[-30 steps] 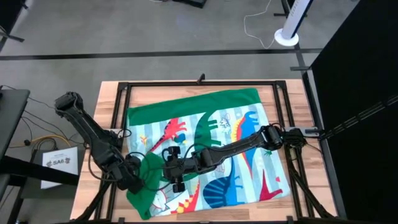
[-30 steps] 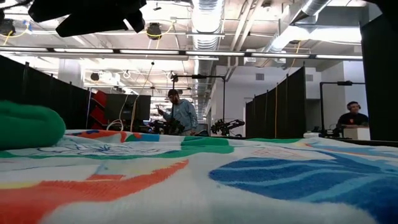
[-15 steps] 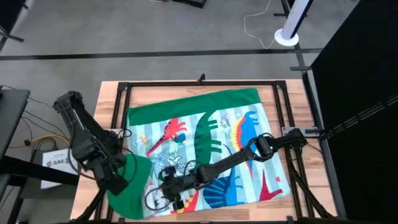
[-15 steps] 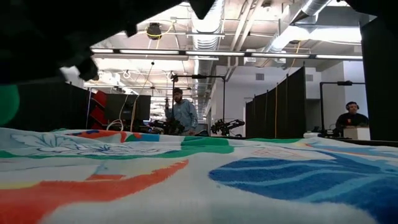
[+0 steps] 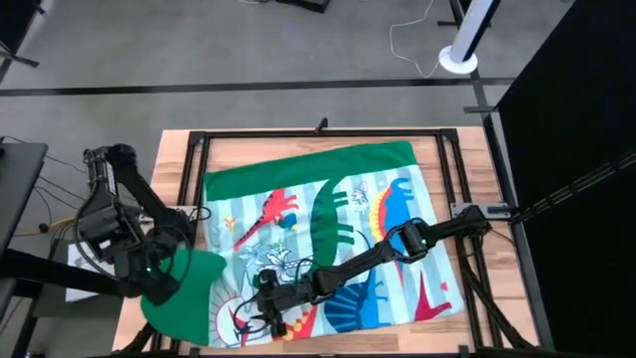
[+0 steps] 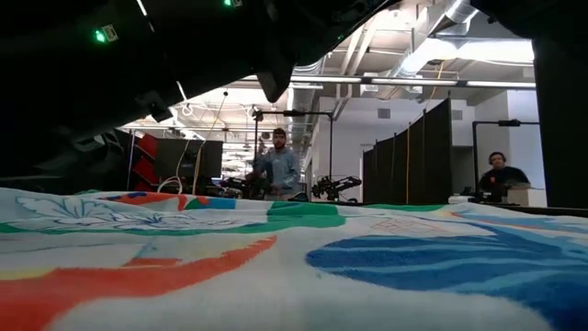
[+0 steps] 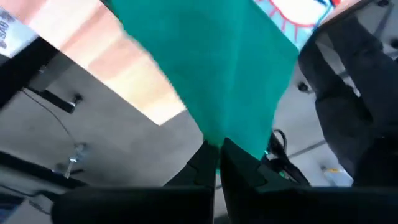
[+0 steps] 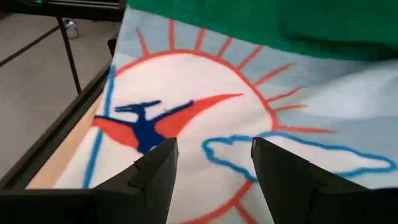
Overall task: Roll towel
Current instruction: Roll the multicolor dinosaur print towel
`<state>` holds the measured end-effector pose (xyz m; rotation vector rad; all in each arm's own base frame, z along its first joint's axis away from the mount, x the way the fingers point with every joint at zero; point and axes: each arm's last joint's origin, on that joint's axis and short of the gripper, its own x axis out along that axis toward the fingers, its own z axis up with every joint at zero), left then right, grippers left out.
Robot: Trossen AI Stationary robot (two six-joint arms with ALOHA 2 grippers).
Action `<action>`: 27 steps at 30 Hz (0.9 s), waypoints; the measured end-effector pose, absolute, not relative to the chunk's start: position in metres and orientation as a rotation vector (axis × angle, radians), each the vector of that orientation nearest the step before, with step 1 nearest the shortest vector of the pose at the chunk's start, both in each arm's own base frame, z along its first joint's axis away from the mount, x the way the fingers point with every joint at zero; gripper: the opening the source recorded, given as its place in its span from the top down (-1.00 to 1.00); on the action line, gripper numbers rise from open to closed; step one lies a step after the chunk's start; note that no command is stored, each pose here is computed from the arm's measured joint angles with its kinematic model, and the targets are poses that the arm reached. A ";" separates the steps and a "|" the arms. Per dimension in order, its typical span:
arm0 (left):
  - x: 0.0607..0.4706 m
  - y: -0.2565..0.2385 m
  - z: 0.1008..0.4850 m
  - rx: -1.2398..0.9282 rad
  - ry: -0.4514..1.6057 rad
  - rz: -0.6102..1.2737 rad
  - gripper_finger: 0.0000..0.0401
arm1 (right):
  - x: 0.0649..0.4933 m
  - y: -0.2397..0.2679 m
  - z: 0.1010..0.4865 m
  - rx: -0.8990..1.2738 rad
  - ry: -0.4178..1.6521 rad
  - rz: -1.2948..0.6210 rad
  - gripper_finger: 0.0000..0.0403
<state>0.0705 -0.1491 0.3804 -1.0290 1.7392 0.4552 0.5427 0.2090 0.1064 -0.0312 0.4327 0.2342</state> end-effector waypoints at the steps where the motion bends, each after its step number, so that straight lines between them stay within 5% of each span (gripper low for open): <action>1: 0.071 -0.152 0.381 -1.047 1.737 0.433 1.00 | 0.543 0.208 0.106 -0.031 0.438 0.232 0.03; 10: 0.090 -0.172 0.374 -1.007 1.522 0.323 1.00 | 0.542 0.204 0.118 -0.049 0.450 0.214 0.03; 27: 0.055 -0.199 0.380 -1.154 1.830 0.400 1.00 | 0.539 0.198 0.105 -0.116 0.567 0.214 0.03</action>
